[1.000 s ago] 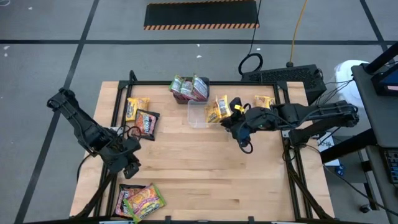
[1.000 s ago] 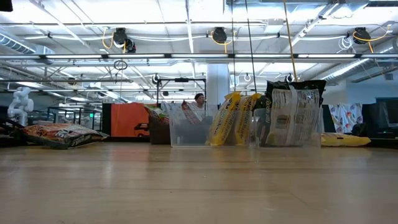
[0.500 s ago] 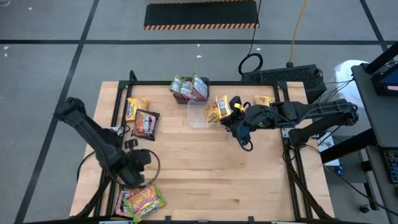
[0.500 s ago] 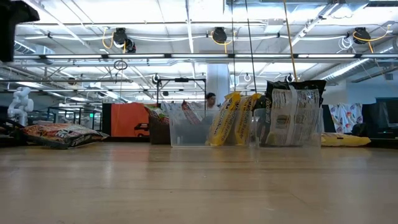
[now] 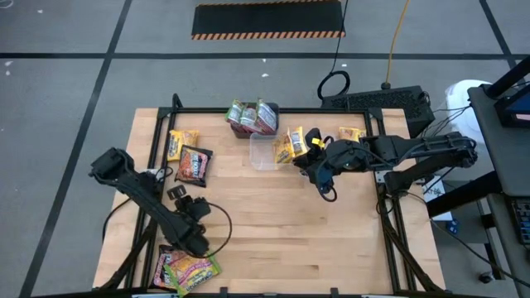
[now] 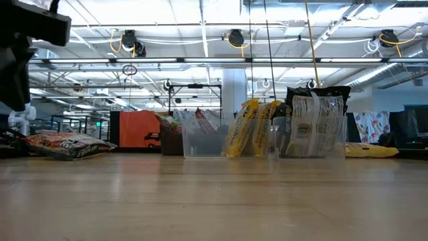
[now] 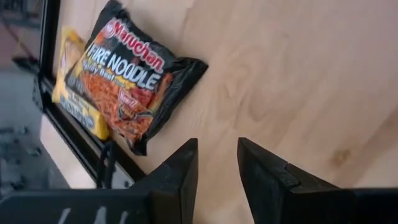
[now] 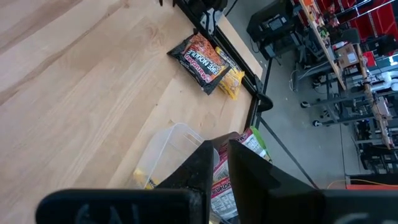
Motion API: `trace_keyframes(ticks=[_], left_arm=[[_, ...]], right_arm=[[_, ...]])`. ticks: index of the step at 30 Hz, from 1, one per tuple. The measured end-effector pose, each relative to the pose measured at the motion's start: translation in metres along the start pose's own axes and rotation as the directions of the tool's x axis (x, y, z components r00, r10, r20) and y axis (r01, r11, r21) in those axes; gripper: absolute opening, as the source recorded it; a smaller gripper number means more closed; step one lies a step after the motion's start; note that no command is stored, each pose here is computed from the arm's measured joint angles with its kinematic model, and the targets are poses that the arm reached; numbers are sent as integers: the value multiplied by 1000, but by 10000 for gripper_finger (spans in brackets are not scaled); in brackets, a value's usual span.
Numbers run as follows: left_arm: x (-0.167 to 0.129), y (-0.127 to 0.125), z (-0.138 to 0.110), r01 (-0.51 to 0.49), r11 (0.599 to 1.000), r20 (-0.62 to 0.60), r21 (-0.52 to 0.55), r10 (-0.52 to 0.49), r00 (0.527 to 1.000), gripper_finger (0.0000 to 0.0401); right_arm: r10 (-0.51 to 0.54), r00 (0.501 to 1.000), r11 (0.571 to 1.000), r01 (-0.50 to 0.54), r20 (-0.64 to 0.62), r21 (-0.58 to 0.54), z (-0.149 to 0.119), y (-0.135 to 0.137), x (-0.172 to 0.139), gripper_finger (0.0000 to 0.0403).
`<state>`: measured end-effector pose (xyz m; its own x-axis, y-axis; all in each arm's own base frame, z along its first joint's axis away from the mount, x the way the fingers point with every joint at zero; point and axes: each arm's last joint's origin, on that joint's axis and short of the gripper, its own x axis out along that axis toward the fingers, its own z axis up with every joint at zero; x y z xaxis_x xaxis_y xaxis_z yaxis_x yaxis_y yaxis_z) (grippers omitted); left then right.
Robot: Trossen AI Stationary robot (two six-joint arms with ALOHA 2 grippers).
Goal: Sort Maruchan noodles
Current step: Put the black noodle pack into the right transparent bin
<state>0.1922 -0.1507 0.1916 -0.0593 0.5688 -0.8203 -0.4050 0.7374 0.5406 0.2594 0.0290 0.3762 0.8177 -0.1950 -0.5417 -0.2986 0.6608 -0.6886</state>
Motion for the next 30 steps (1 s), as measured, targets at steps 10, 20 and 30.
trace_keyframes(ticks=[10, 20, 30], left_arm=[[17, 3, 35, 47, 850, -57, -525, -91, 994, 117], [35, 20, 62, -43, 621, -126, -782, -91, 988, 117], [66, 41, 76, -140, 521, -182, -842, -29, 983, 117]], right_arm=[[0, 1000, 1000, 0, 0, -2, 0, 0, 0, 43], [-16, 1000, 999, 17, 18, -47, 2, -2, 0, 43], [-34, 999, 998, 35, 36, -45, 4, -3, 0, 43]])
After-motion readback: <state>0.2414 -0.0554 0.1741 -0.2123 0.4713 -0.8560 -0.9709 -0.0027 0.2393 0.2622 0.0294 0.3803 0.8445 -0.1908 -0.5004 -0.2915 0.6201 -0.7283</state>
